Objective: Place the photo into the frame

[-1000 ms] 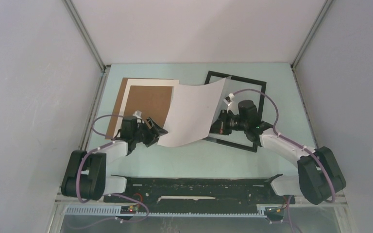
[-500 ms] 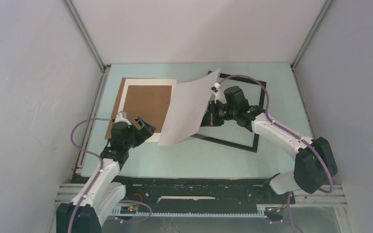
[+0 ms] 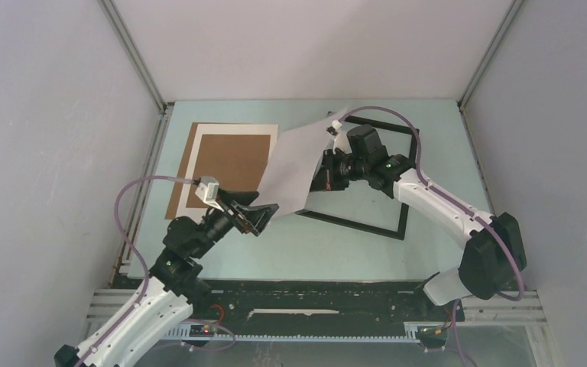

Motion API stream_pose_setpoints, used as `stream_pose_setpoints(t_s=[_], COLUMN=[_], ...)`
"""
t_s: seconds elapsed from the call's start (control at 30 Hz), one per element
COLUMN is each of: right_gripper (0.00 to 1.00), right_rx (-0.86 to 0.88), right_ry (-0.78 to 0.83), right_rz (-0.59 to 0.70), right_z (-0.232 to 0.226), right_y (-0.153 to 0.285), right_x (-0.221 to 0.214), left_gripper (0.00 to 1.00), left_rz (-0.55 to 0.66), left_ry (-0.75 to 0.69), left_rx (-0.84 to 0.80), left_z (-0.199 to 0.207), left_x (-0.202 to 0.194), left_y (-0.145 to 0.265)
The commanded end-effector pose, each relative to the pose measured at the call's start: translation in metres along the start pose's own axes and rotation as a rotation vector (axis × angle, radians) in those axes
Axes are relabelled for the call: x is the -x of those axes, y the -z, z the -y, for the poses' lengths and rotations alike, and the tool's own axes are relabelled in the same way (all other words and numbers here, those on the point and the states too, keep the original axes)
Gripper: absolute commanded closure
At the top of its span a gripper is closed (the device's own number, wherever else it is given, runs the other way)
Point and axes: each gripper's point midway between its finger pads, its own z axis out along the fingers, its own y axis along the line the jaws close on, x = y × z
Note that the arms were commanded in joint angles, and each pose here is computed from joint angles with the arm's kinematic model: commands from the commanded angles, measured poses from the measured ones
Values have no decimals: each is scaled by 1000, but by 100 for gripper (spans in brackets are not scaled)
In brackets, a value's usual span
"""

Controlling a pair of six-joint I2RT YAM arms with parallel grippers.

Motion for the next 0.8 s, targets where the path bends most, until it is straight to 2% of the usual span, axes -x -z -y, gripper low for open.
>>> stream_pose_setpoints(t_s=[0.0,0.2,0.43,0.63,0.77], right_gripper=[100,100,100,100,100], right_rx=[18,25,36,31,37], right_ry=[23,14,12,13,9], right_rz=[22,18,11,14,15], right_z=[-12,-12,-13,-12,-14], right_y=[1,-2,-4,-4,-5], right_x=[10,10,10,10,11], left_gripper=[0,0,1,9,20], left_rz=[5,-55,-83,-103,-116], left_ry=[-154,-389,-481,-547,-597], left_rx=[34,123,308,324,346], left_z=[-2,11,-5,5,12], left_x=[0,-9,-9,-9,-12], left_y=[-13,-30,-39,-49,-55])
